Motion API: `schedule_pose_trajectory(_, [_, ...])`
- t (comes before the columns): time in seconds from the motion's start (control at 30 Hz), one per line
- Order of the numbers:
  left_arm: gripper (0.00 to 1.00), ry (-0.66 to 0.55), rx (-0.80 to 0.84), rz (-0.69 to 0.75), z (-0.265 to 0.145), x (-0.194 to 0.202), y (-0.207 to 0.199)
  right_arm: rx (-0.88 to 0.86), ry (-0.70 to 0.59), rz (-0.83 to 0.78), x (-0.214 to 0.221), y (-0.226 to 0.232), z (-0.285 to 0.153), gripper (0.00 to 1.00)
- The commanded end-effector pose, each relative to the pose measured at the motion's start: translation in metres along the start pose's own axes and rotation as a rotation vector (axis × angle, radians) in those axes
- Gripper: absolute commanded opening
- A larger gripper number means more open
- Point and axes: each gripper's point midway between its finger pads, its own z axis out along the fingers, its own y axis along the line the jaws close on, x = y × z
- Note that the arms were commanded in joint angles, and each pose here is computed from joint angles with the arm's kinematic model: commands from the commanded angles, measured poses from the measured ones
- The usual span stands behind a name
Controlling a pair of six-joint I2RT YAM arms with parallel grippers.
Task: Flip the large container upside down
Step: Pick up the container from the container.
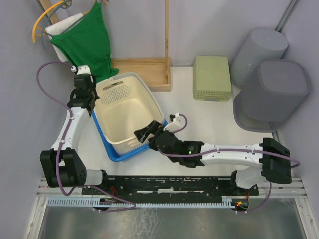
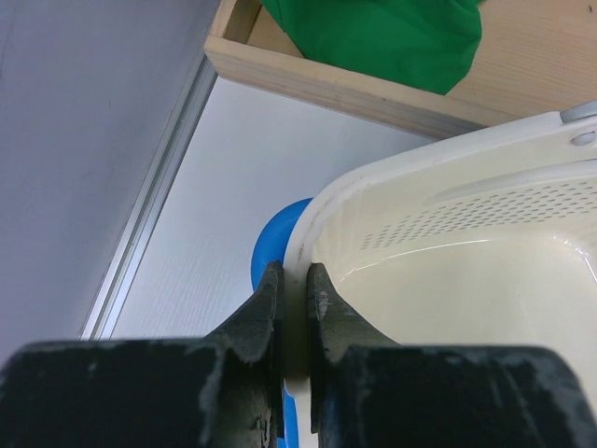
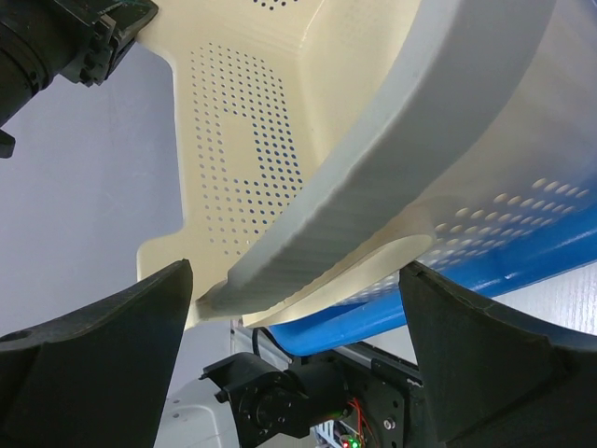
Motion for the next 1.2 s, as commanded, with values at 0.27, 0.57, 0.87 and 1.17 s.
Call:
schedule_pose_trajectory(0.27, [0.03, 0.007, 0.026, 0.067, -0.013, 0.003, 0.001, -0.149, 0.01, 0.108, -0.021, 0.063, -0.026, 1.0])
schedule_pose_trajectory(0.57, [0.03, 0.017, 0.023, 0.059, -0.014, 0.002, 0.001, -0.15, 0.023, 0.115, -0.041, 0.069, -0.047, 1.0])
schedule_pose_trajectory(0.87, [0.03, -0.001, 0.001, 0.045, -0.018, -0.008, 0.005, -0.136, 0.019, 0.132, -0.046, 0.055, -0.05, 1.0])
schedule_pose_trajectory(1.17, [0.03, -0.001, -0.019, 0.046, -0.014, -0.006, 0.008, -0.105, 0.032, 0.146, -0.036, 0.043, -0.042, 1.0])
